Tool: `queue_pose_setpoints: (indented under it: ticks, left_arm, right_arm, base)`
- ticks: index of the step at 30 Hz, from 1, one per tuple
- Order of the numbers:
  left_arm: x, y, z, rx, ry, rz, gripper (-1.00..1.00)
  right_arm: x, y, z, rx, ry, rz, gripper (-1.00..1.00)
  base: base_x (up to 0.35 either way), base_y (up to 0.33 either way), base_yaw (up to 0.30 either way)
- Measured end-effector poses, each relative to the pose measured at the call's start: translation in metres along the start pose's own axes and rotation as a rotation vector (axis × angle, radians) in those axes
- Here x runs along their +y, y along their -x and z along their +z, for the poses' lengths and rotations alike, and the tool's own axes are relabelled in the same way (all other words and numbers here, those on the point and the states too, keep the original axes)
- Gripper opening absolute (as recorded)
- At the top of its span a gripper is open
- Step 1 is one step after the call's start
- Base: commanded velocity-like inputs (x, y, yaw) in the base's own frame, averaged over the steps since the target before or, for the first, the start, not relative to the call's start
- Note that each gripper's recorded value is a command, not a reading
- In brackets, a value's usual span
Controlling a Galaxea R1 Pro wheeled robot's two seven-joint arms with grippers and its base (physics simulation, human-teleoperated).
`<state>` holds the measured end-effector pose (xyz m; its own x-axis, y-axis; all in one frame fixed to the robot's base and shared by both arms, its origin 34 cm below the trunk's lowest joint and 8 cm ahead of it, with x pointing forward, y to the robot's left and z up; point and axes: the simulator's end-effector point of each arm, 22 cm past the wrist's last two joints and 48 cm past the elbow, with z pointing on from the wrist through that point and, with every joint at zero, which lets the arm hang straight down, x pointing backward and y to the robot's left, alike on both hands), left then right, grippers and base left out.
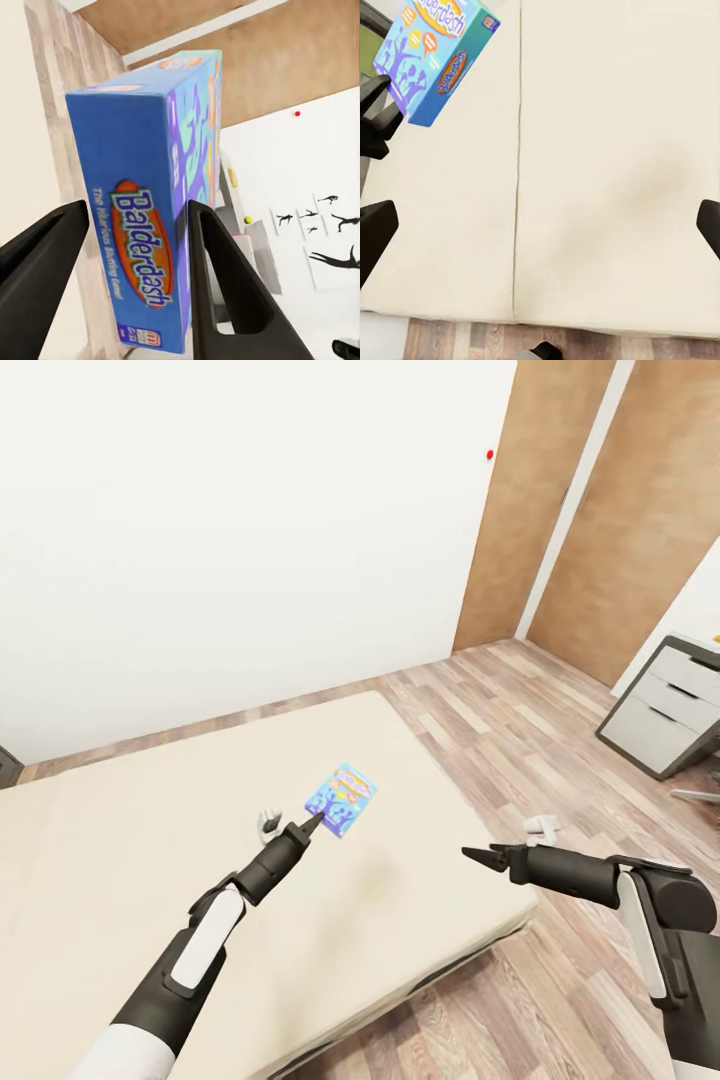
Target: Put all the toys in the child's room - the three board games (two on the bed and one on the table), the two jigsaw puzzles on the table, and the tennis ball on the table - inside the toy box on the table in the child's room.
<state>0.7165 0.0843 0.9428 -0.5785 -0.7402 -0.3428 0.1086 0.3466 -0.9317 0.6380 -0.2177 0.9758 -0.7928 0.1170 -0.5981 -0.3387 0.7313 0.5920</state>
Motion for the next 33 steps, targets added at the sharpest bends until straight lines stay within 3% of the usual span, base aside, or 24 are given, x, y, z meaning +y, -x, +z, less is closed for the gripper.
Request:
queue_pose_setpoints:
  ticks: [10,15,20,24,33]
  left_arm:
    - [-0.034,-0.031,0.017,0.048,-0.056,-0.066,-1.0]
    - [-0.054,-0.049,0.018,0.073,-0.126,-0.096,-1.0]
    - [-0.064,-0.058,0.013,0.081,-0.178,-0.114,-1.0]
    - [-0.076,-0.065,0.006,0.089,-0.242,-0.132,-1.0]
    - [-0.086,-0.07,0.001,0.096,-0.291,-0.144,-1.0]
  right_arm:
    - [0.02,0.007,-0.001,-0.033,0.069,0.028,1.0]
    - [0.046,0.019,0.001,-0.098,0.185,0.089,1.0]
    - [0.057,0.024,-0.001,-0.128,0.242,0.117,1.0]
    - [0.068,0.025,0.004,-0.152,0.316,0.183,1.0]
    - [0.084,0.027,0.01,-0.191,0.431,0.284,1.0]
  base:
    - [0.0,0.0,-0.007]
    - [0.0,0.0,-0.002]
    - [0.0,0.0,0.0]
    - [0.0,0.0,0.0]
    - [0.0,0.0,0.0]
